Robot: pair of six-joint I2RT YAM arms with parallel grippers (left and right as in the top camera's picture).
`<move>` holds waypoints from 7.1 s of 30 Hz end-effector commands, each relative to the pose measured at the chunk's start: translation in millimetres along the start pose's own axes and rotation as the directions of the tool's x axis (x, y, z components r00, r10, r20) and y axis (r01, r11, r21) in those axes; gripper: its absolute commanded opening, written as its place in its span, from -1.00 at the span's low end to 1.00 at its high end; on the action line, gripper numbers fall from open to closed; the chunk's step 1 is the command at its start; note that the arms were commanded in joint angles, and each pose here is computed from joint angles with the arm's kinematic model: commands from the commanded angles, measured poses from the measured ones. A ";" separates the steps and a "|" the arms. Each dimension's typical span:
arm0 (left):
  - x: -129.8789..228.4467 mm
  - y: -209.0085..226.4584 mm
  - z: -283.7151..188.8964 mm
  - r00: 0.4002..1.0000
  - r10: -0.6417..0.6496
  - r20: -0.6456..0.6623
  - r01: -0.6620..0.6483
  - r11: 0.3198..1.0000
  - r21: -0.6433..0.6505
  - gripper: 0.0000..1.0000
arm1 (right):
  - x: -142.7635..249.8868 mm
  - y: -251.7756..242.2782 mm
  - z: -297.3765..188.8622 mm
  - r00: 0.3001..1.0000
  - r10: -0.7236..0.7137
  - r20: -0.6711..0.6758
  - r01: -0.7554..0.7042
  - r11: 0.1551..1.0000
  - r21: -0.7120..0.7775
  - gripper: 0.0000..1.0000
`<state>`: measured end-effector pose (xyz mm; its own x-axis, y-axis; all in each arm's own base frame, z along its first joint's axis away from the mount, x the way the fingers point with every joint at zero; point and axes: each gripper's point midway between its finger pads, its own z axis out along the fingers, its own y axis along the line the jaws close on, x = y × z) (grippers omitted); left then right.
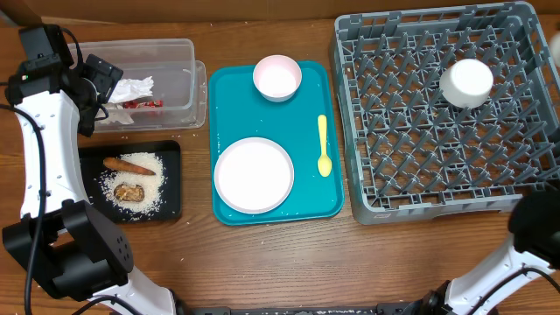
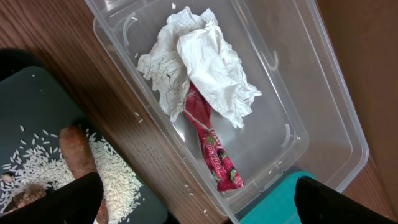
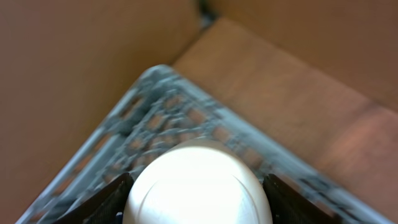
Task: Sort waste into correct bins and load items into the dishwasher
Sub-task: 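Carry the white cup right and release it in the rack, then reach the right gripper back to the pink cup and grasp it, then carry the pink cup right and place it in the dish rack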
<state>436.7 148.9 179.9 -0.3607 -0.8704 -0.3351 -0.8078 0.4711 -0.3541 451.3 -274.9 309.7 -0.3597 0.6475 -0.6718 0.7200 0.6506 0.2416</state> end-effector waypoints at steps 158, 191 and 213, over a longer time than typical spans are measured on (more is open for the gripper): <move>-1.4 -3.0 -1.5 1.000 -0.006 0.007 0.006 1.000 0.005 1.00 | 263.0 367.2 -89.6 0.785 -0.597 -0.168 0.080 0.366 -0.927 -0.92; -1.4 -3.0 -1.5 1.000 -0.006 0.007 0.006 1.000 0.005 1.00 | 191.3 249.0 65.0 0.789 -0.223 -0.572 -0.419 0.486 -0.767 -0.44; -1.4 -2.9 -1.5 1.000 -0.006 0.007 0.006 1.000 0.005 1.00 | 76.1 148.7 -40.5 0.983 -0.096 -0.158 0.041 0.947 -0.319 0.95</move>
<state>436.8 148.9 179.9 -0.3606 -0.8704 -0.3353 -0.8077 0.4712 -0.3544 520.5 -130.1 271.1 -0.5583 0.7474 -0.3603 0.4760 0.6442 0.5987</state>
